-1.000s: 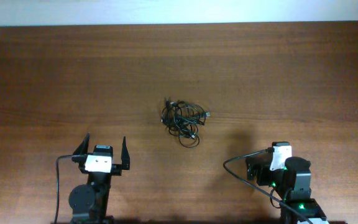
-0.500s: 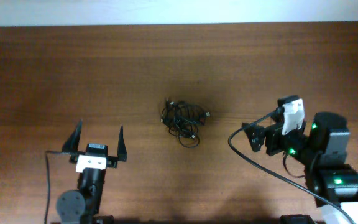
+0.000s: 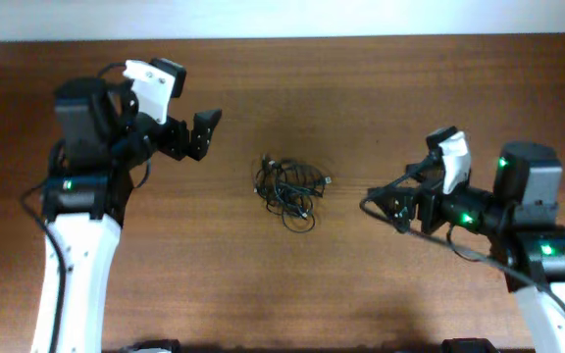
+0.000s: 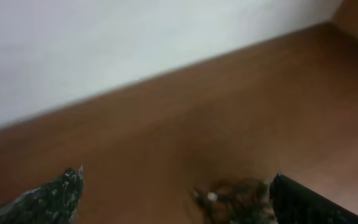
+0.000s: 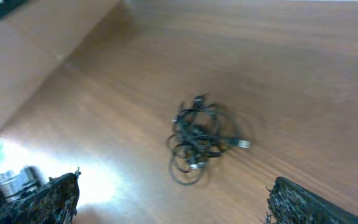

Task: Untangle cables
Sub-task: 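Lower the left gripper onto the cable tangle and close on a cable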

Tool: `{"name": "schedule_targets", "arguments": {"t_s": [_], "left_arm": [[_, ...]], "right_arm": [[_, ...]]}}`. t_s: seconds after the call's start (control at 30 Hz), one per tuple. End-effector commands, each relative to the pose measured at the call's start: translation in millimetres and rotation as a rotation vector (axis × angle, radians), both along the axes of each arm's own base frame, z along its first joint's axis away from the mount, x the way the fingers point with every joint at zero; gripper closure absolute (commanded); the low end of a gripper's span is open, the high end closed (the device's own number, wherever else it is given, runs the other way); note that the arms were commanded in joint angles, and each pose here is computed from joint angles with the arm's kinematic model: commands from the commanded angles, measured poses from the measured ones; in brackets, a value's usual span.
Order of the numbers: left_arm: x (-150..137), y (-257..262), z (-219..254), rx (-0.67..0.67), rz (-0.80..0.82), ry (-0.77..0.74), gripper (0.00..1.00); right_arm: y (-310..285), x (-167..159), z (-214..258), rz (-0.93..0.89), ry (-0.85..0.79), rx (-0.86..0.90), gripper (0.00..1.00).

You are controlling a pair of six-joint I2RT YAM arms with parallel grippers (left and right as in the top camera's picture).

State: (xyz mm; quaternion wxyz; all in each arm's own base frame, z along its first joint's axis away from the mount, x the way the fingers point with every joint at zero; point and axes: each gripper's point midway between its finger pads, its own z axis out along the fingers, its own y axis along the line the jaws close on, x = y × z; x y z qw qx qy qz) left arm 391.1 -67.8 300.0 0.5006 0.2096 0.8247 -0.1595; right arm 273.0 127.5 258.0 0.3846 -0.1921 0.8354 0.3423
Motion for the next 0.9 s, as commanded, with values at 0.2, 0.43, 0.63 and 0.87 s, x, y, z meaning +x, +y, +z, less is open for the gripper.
{"name": "schedule_targets", "arguments": {"t_s": [0.2, 0.43, 0.63, 0.87], "left_arm": [[9.9, -32.1, -87.4, -0.189, -0.049, 0.385, 0.15], [19.0, -48.9, -172.9, -0.161, 0.294, 0.686, 0.25], [11.8, -72.1, -228.9, -0.125, 0.330, 0.833, 0.41], [7.1, -77.7, -260.9, -0.187, 0.399, 0.960, 0.47]], "right_arm": [[13.2, 35.5, -43.8, -0.010, 0.273, 0.135, 0.14], [-19.5, 62.2, -77.6, -0.335, 0.427, 0.074, 0.19], [-19.7, 60.8, -78.8, -0.346, 0.447, 0.081, 0.21], [-20.9, 61.3, -79.6, -0.354, 0.446, 0.075, 0.21]]}}
